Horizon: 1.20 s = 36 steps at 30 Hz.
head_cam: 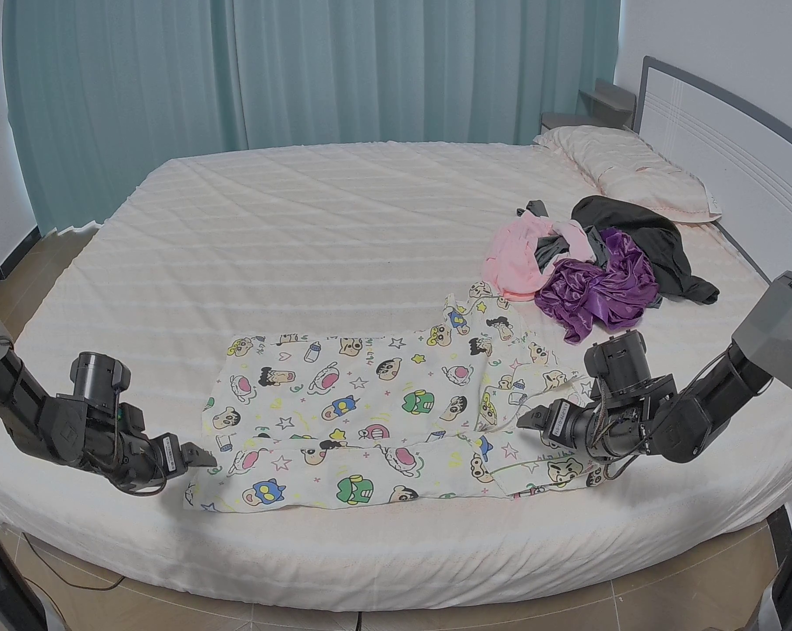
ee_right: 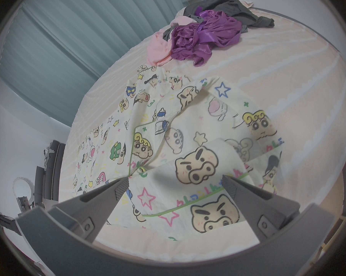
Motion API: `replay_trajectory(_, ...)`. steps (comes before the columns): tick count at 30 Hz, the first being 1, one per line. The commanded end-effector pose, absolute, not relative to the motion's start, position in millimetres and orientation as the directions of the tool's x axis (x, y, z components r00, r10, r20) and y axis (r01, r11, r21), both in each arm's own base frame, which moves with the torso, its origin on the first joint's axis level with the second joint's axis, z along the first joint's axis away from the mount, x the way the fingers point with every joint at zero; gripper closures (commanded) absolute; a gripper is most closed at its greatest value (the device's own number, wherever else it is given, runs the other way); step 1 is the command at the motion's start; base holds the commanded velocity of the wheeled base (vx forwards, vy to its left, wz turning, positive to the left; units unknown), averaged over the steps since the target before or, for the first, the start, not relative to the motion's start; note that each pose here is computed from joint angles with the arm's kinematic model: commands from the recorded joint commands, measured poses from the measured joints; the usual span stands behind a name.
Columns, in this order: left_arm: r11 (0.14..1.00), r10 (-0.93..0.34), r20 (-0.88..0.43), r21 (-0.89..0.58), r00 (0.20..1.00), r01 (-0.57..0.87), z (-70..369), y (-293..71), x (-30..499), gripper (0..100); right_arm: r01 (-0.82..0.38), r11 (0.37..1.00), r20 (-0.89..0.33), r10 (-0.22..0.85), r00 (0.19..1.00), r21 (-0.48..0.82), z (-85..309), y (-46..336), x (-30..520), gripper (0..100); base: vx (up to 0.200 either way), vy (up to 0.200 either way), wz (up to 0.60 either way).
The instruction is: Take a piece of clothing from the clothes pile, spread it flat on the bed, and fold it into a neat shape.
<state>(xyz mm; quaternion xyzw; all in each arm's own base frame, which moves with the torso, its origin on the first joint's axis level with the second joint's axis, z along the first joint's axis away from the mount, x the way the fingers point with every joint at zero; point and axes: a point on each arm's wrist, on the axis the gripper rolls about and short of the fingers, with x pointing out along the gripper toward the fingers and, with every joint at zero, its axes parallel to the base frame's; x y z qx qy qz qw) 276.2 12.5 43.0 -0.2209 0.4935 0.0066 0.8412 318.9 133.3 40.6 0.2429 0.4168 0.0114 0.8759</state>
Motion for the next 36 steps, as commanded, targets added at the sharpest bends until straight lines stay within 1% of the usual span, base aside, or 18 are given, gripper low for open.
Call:
replay_trajectory(1, 0.896, -0.238, -0.783, -0.406, 0.574, -0.182, 59.0, 12.7, 285.6, 0, 0.185, 0.877, -0.712, 0.220, 0.667, 0.444, 48.5, 128.0, 317.2, 0, 0.000, 0.000, 0.00)
replay_trajectory(4, 0.885, -0.289, -0.764, -0.443, 0.577, -0.144, 60.5, 9.4, 292.5, 0, 0.189, 0.878, -0.720, 0.218, 0.658, 0.439, 46.3, 126.8, 314.4, 0, 0.000, 0.000, 0.00)
replay_trajectory(11, 0.885, -0.311, -0.786, -0.445, 0.535, -0.139, 37.4, 5.5, 314.0, 0, 0.189, 0.879, -0.720, 0.217, 0.659, 0.437, 48.0, 125.6, 311.4, 0, 0.000, 0.000, 0.00)
replay_trajectory(17, 0.865, -0.369, -0.752, -0.492, 0.546, -0.094, 26.6, 4.5, 321.1, 0, 0.182, 0.877, -0.713, 0.222, 0.665, 0.444, 52.2, 125.7, 310.1, 0, 0.000, 0.000, 0.00)
replay_trajectory(23, 0.865, -0.376, -0.754, -0.494, 0.539, -0.088, 16.5, 2.1, 325.8, 0, 0.184, 0.878, -0.715, 0.220, 0.664, 0.441, 51.8, 125.2, 309.1, 0, 0.000, 0.000, 0.00)
replay_trajectory(30, 0.852, -0.405, -0.742, -0.518, 0.534, -0.074, 18.2, 1.0, 324.8, 0, 0.187, 0.878, -0.718, 0.219, 0.660, 0.440, 50.7, 124.3, 308.2, 0, 0.000, 0.000, 0.00)
replay_trajectory(31, 0.849, -0.413, -0.740, -0.524, 0.530, -0.071, 17.8, 0.8, 324.1, 100, 0.187, 0.878, -0.717, 0.220, 0.661, 0.441, 51.2, 124.3, 308.1, 0, 0.000, 0.000, 0.00)
replay_trajectory(36, 0.843, -0.424, -0.737, -0.534, 0.527, -0.068, 18.0, 1.0, 323.5, 100, 0.197, 0.876, -0.717, 0.211, 0.664, 0.441, 51.2, 120.5, 309.6, 0, 0.000, 0.000, 0.00)
